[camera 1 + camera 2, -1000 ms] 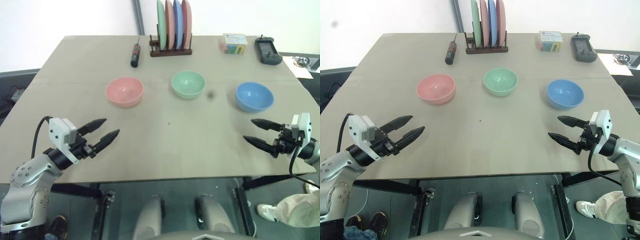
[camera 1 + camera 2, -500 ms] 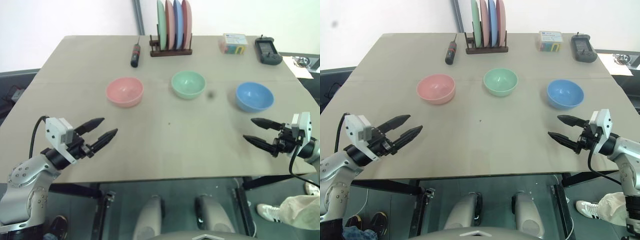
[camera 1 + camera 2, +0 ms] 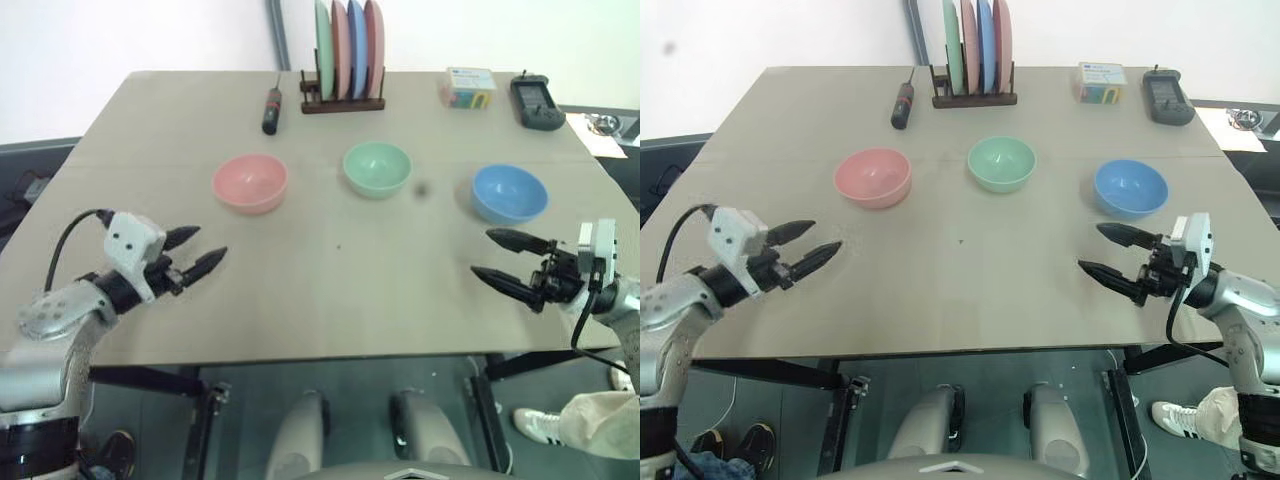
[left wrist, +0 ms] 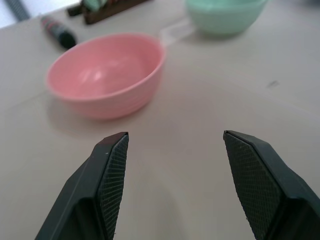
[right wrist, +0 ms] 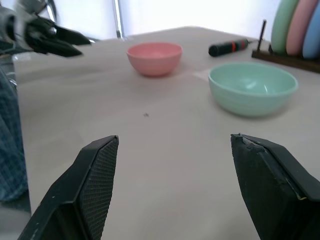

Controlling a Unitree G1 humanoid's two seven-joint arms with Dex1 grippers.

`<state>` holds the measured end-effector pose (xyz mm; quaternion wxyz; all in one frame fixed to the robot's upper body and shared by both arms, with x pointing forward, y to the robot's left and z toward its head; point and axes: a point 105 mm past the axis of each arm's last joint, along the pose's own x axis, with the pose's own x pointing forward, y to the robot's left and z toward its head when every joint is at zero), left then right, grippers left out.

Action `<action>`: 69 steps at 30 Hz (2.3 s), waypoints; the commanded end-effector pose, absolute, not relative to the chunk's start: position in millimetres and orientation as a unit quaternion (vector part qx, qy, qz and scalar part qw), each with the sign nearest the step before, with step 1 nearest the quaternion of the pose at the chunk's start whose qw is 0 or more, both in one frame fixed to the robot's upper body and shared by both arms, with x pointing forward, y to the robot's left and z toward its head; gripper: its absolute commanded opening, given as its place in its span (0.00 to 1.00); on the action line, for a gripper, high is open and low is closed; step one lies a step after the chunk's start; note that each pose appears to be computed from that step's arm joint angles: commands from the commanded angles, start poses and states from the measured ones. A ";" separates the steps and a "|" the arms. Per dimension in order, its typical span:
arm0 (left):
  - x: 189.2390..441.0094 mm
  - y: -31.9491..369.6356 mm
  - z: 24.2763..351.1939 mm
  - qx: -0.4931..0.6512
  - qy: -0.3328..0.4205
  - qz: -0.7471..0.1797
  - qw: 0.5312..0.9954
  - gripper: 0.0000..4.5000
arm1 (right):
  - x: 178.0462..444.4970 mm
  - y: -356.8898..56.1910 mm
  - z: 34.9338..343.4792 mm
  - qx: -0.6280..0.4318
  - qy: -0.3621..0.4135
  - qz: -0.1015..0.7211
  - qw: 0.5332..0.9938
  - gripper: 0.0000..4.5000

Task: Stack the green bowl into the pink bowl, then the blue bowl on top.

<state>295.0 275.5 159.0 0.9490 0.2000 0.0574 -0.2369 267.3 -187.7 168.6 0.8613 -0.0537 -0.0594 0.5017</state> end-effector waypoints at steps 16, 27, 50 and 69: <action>403.3 208.9 182.5 0.354 0.007 -0.276 0.894 0.72 | 267.7 -158.2 195.4 -0.055 -0.127 0.508 0.850 0.83; 426.0 197.3 174.2 0.364 0.031 -0.291 0.884 0.47 | 265.8 -163.8 193.9 -0.060 -0.127 0.493 0.859 0.84; 320.9 89.6 178.0 0.348 0.043 -0.581 0.734 0.01 | 267.5 -164.4 191.6 -0.062 -0.120 0.496 0.858 0.84; 297.7 96.9 212.2 0.276 -0.013 -0.572 0.772 1.00 | 275.9 -161.4 186.8 -0.077 -0.096 0.489 0.864 0.84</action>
